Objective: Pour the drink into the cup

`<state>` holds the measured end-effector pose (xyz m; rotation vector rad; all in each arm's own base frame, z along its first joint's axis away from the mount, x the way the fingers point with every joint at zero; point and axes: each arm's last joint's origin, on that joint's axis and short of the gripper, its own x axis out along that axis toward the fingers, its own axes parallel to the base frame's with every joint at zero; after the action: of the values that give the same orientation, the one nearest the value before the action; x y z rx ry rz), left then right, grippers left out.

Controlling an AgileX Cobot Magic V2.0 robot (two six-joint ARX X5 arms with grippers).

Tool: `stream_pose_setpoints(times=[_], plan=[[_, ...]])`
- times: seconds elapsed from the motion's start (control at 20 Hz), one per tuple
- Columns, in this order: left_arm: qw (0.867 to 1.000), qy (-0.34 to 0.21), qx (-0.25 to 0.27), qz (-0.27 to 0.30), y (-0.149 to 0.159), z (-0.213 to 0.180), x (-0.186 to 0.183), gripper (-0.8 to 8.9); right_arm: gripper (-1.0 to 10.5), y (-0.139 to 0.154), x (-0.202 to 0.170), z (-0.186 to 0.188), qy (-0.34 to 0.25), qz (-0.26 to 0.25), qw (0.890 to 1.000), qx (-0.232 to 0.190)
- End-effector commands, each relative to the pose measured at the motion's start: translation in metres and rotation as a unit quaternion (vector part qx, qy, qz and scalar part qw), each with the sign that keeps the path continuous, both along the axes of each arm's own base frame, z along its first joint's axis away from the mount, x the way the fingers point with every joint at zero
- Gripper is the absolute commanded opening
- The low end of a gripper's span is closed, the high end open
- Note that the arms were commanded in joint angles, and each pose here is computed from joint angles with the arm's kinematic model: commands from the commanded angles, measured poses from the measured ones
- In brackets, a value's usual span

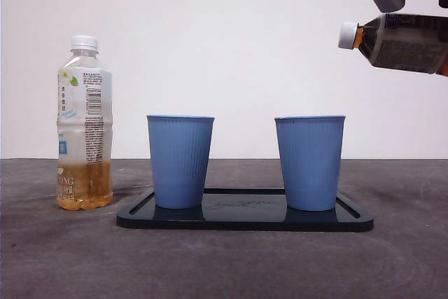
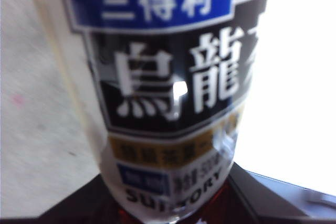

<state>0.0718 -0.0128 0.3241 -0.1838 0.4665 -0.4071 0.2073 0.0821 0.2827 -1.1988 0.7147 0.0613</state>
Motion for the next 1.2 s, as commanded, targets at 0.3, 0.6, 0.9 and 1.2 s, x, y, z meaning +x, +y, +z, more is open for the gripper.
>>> stream_pose_setpoints(times=[0.3, 0.6, 0.9, 1.2], plan=[[1.0, -0.016, 0.004, -0.015, -0.002, 0.006, -0.002, 4.42, 0.8, 0.022, 0.006, 0.009, -0.002, 0.051, 0.994, -0.098], [1.0, -0.016, 0.003, -0.022, -0.002, 0.006, -0.002, 4.42, 0.8, 0.037, 0.013, -0.003, 0.009, 0.056, 0.987, -0.15], [1.0, -0.016, 0.003, -0.023, -0.003, 0.006, -0.002, 4.42, 0.8, 0.039, 0.017, -0.006, 0.01, 0.051, 0.985, -0.163], [1.0, -0.017, 0.003, -0.025, -0.003, 0.006, -0.002, 4.42, 0.8, 0.04, 0.018, -0.007, 0.011, 0.052, 0.985, -0.164]])
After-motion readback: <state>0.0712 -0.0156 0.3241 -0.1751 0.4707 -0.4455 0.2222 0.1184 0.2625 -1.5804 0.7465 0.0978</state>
